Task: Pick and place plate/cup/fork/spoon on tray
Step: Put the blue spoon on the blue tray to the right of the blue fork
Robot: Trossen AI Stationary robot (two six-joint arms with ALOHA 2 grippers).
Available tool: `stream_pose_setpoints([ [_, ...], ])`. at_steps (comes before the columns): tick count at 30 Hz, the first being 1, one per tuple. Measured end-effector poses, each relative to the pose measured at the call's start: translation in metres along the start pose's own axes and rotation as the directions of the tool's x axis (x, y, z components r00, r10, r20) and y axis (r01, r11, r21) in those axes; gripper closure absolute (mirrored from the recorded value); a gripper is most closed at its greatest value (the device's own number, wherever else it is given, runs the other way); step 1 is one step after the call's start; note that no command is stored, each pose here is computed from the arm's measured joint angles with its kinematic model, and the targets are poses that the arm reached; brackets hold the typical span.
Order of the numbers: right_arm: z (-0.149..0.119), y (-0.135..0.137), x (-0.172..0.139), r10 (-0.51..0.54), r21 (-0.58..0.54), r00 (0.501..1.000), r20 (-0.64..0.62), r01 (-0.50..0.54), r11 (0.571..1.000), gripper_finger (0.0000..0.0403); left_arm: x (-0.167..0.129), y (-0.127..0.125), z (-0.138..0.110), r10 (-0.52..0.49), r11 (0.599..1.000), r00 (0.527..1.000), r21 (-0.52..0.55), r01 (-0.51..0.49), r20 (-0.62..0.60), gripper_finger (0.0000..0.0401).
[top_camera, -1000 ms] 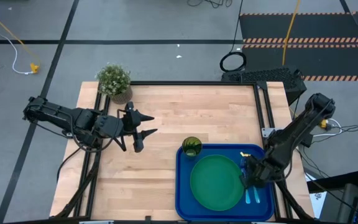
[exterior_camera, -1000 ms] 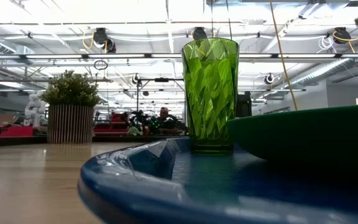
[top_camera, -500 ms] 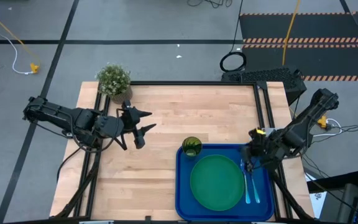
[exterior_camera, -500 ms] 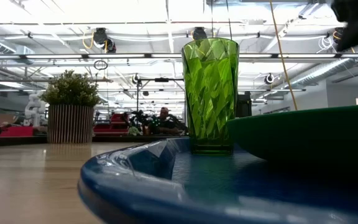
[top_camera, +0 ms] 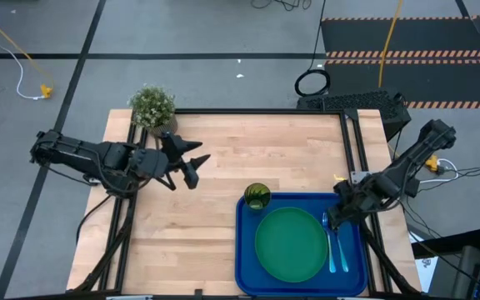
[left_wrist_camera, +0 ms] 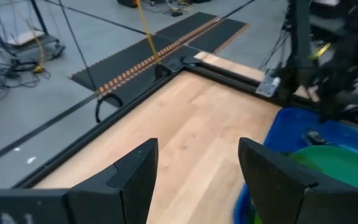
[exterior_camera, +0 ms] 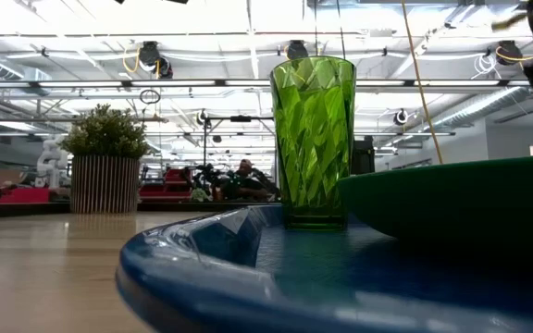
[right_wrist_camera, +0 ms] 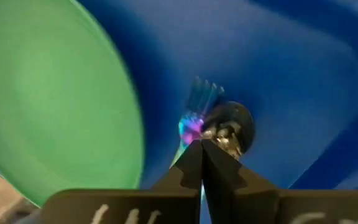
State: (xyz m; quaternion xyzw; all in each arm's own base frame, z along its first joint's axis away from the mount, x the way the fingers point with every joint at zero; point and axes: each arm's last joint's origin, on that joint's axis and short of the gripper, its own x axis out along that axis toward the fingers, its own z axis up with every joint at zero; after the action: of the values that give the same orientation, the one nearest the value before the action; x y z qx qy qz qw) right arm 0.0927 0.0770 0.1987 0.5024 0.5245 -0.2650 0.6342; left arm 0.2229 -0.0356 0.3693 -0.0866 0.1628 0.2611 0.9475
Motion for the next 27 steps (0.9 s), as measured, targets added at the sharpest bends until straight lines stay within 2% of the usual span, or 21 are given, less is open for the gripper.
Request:
stream_pose_setpoints([
  [5, -0.001, -0.010, 0.025, -0.005, 0.037, 0.997, -0.079, 0.008, 0.999, 0.0403, 0.002, 0.001, 0.003, -0.008, 0.997, 1.000, -0.078, 0.009, 0.012, 0.0176],
  [12, 0.002, -0.025, 0.046, -0.031, 0.058, 0.996, -0.080, 0.036, 0.998, 0.0403, 0.004, 0.004, 0.004, 0.000, 0.996, 1.000, -0.092, 0.001, 0.010, 0.0176],
  [27, 0.004, -0.031, 0.051, -0.057, 0.050, 0.996, -0.074, 0.061, 0.997, 0.0403, 0.006, 0.006, 0.005, 0.008, 0.996, 1.000, -0.089, -0.007, 0.008, 0.0176],
])
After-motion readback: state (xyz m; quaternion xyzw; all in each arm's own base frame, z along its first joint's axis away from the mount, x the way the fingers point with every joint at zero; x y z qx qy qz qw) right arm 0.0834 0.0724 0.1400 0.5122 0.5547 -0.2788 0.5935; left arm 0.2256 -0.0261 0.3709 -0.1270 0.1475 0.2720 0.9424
